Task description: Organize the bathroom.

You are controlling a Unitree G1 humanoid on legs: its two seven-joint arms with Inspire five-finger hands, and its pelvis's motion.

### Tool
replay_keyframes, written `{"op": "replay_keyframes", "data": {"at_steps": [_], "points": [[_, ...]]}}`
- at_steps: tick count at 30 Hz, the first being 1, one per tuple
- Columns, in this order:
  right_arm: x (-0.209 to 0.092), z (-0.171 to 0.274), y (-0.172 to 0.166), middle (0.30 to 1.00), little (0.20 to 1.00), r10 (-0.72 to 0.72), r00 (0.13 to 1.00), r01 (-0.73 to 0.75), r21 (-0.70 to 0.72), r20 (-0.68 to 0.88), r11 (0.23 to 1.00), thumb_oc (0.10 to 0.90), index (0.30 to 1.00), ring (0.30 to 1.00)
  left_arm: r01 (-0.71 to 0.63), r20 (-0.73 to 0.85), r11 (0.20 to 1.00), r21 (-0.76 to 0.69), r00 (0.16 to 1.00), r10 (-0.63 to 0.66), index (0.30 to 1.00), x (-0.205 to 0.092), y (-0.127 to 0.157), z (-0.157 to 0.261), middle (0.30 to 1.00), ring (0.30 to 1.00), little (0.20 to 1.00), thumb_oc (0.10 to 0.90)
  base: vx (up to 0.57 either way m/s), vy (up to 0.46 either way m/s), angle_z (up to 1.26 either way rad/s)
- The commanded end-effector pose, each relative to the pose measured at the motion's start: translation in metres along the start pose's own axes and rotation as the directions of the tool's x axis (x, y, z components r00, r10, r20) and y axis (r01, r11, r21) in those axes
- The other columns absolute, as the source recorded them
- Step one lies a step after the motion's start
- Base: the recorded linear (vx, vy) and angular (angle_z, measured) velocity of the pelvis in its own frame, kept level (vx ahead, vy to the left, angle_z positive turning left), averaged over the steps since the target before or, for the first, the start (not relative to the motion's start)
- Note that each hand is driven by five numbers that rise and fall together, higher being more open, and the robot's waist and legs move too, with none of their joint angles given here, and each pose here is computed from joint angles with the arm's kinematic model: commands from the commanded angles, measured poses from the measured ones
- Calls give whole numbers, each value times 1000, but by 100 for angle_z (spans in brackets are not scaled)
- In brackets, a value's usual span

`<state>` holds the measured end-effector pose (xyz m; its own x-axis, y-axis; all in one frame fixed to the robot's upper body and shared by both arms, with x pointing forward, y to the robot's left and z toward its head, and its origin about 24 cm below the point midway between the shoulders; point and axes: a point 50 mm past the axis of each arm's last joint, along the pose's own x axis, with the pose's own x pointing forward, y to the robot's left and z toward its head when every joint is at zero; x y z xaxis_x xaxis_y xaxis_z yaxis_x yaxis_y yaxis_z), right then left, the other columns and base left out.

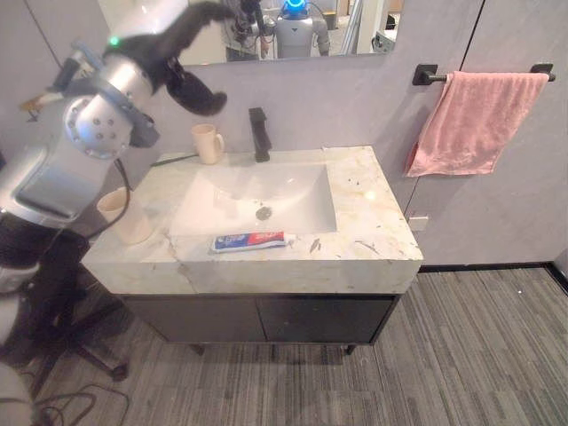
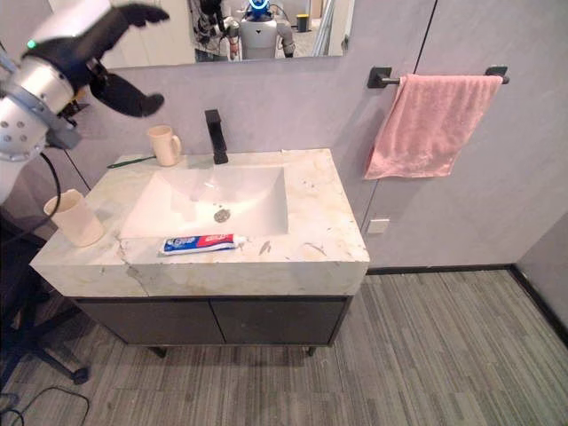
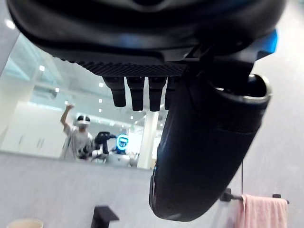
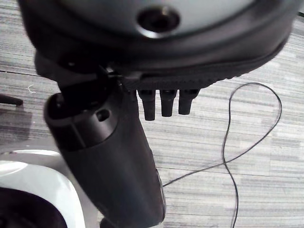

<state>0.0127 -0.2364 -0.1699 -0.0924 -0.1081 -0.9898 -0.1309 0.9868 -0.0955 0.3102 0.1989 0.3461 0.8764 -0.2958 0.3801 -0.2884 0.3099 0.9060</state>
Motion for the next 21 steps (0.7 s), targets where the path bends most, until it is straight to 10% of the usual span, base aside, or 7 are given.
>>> {"op": "replay_keyframes", "data": {"at_steps": [1,21], "points": [[-2,-8,-14,900,900,-31,998,32,9,-62,999,800,900,900,-92,-18,996,2,996,92,900,-15,50,-22,900,900,900,800,0,0,0],[-3,-12,-20,900,900,-46,994,48,25,-100,999,800,900,900,142,-102,965,-219,981,-168,900,-52,-33,-67,900,900,900,800,-7,4,0]]}}
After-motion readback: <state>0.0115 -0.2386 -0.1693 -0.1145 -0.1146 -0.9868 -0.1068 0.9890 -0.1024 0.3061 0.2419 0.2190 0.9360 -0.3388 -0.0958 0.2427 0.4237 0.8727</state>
